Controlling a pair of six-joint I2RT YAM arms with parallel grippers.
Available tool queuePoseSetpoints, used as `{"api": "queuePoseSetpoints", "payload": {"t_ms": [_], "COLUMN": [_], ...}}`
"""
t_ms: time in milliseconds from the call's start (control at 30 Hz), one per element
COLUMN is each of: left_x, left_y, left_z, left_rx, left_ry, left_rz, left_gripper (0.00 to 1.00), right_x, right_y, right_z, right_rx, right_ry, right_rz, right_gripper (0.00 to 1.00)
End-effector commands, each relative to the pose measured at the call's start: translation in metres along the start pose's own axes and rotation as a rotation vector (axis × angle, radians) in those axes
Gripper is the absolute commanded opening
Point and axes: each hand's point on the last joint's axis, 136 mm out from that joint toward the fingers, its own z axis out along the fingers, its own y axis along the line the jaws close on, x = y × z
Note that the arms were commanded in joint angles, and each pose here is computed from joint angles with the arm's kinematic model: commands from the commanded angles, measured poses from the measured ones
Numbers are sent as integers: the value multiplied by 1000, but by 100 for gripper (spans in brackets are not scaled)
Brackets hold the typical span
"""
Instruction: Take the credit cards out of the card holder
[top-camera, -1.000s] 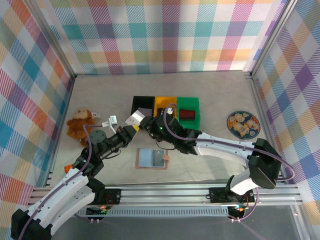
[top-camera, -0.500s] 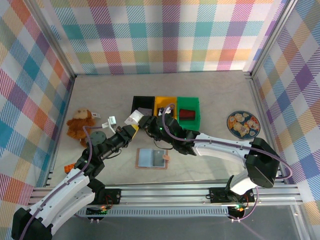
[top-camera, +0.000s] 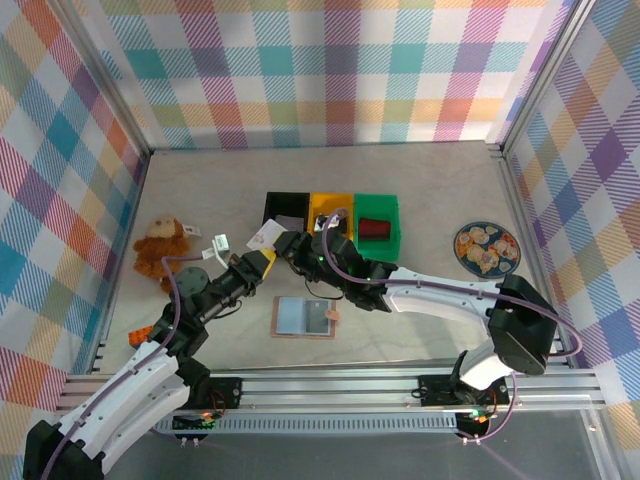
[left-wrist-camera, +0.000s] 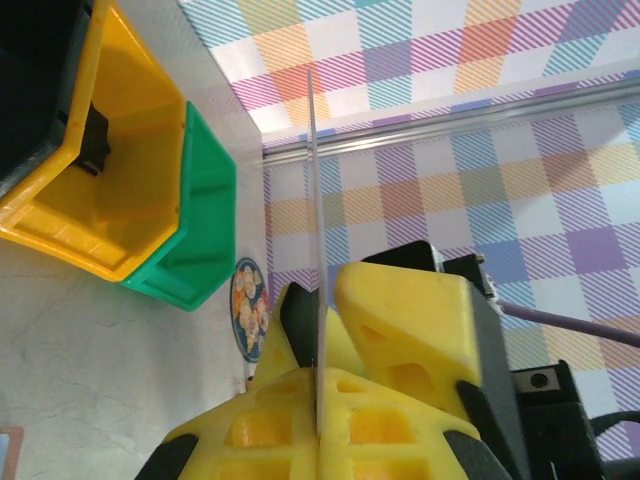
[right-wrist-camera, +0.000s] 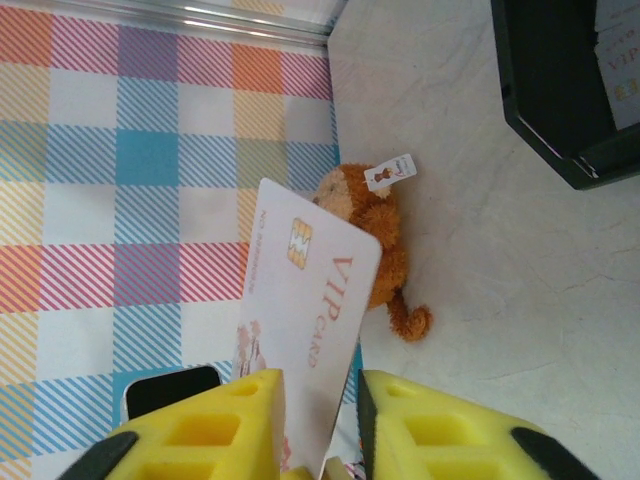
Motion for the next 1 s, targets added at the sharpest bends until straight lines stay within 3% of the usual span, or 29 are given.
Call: {"api": "queuePoseSetpoints", "payload": {"t_ms": [0, 200, 533, 733, 900, 967], "left_x": [-3, -3, -1, -1, -3, -7], "left_y": [-12, -12, -12, -14, -33, -39], "left_z": [-2, -4, -1, -4, -17, -26], "left_rx": [54, 72, 66, 23, -49, -93], "left_ry": [-16, -23, -5, 5, 24, 14], "left_rz": [0, -26, -32, 14, 190, 275], "left_gripper": [0, 0, 0, 27, 36, 59], "right_x": [2, 5, 2, -5, -21, -27], "right_y": [9, 15, 20, 11, -2, -11], "right_z": [2, 6, 2, -4, -10, -10], "right_rx": [-49, -84, -101, -53, 34, 86], "right_ry": [-9, 1, -14, -50, -133, -167], "right_rz": [-21, -35, -45, -53, -68, -70], "right_gripper": [22, 17, 0, 0, 0, 0]}}
